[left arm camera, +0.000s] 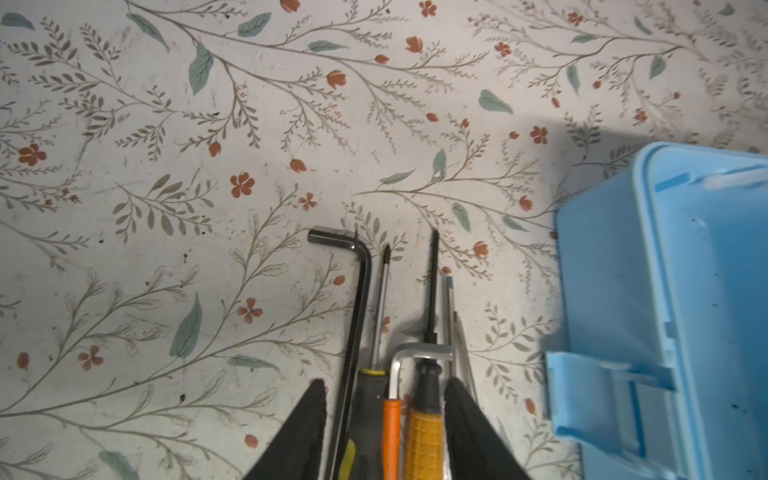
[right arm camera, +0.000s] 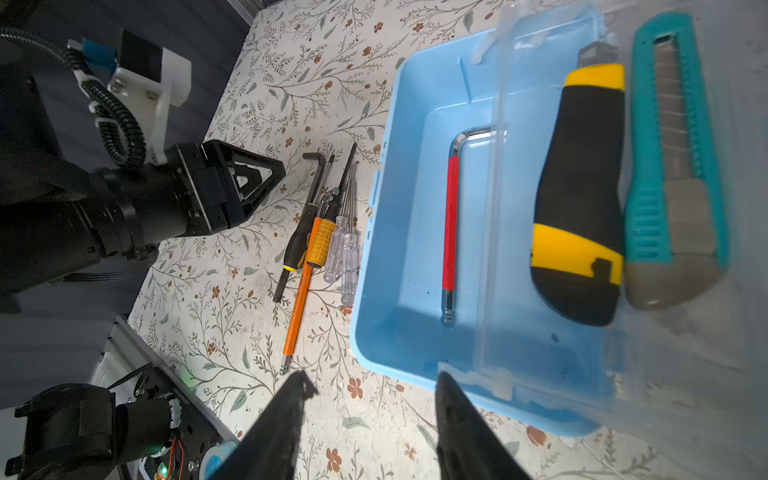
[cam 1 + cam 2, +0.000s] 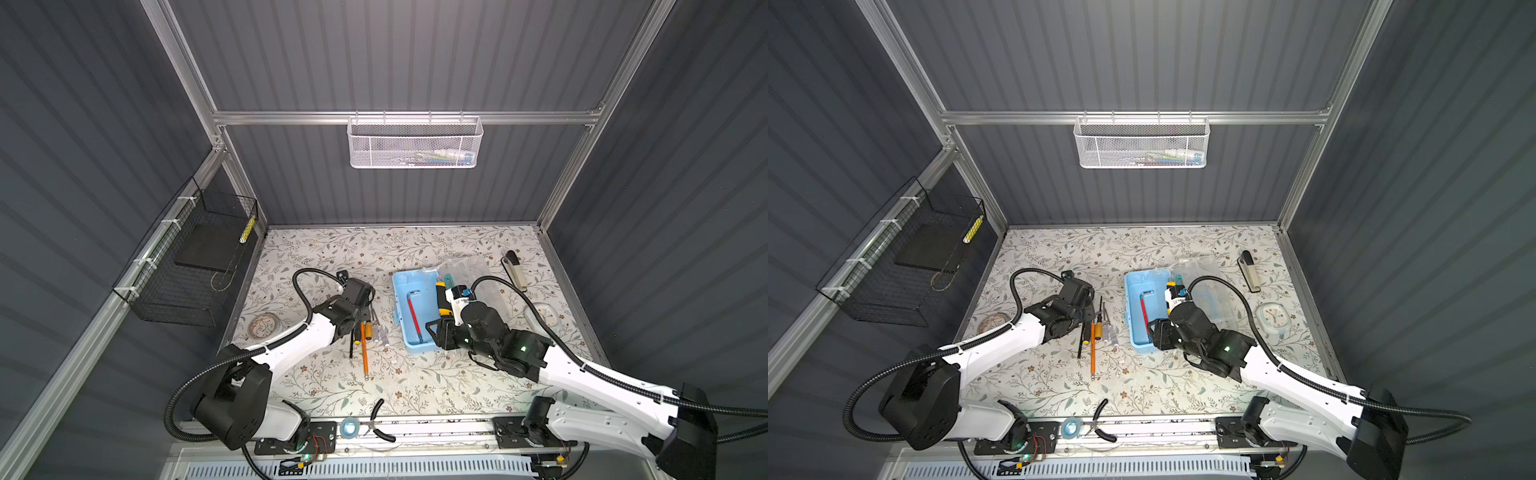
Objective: Pack the tool kit
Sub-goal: 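Move the left gripper back to the tools and grasp the black hex key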
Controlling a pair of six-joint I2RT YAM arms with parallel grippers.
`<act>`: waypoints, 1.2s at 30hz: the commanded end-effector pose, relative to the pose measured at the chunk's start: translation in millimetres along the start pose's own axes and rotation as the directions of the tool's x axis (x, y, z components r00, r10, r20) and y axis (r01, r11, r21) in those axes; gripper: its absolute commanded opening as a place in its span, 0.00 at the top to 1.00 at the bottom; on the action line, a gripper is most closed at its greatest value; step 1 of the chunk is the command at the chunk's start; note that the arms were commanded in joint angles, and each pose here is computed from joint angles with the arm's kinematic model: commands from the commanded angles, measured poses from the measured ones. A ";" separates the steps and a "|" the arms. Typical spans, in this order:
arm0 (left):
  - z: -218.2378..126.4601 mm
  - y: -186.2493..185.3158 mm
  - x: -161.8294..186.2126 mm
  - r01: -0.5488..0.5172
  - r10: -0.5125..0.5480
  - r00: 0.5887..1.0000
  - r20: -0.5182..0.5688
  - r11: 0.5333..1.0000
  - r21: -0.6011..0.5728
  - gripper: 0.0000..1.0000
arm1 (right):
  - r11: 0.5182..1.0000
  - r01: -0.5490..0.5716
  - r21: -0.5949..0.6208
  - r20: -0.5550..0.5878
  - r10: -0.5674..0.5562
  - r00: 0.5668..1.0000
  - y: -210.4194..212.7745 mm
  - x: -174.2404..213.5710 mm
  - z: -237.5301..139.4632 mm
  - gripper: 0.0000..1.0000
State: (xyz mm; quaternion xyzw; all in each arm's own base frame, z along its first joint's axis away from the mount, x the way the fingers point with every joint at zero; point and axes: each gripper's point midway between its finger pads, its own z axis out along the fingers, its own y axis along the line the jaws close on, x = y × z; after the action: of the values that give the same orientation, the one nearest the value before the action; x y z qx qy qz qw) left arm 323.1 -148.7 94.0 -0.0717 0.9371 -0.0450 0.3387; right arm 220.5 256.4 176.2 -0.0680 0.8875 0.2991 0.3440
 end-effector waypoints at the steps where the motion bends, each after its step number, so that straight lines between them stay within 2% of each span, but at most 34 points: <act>1: 5.9 0.4 2.9 -0.038 0.038 0.999 -0.010 0.999 0.019 0.56 | 0.999 -0.018 -0.035 0.008 0.018 1.000 10.6 -3.2 4.2 0.49; 22: 47.9 14.2 17.8 -0.083 0.078 0.995 -0.063 0.994 -0.069 0.77 | 0.999 -0.014 0.032 0.022 0.013 1.000 -3.1 -2.1 7.6 0.49; 36: 57.5 22.4 22.5 -0.111 0.102 0.992 -0.078 0.987 -0.117 0.81 | 0.998 -0.021 0.057 0.023 0.020 1.000 -9.1 -0.8 12.3 0.48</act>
State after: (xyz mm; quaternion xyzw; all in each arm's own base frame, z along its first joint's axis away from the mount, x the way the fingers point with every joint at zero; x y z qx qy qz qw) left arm 336.5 -136.6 34.8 -0.0446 0.9527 0.0129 0.3003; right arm 228.6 259.4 170.3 -0.0520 0.8890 0.2886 0.3518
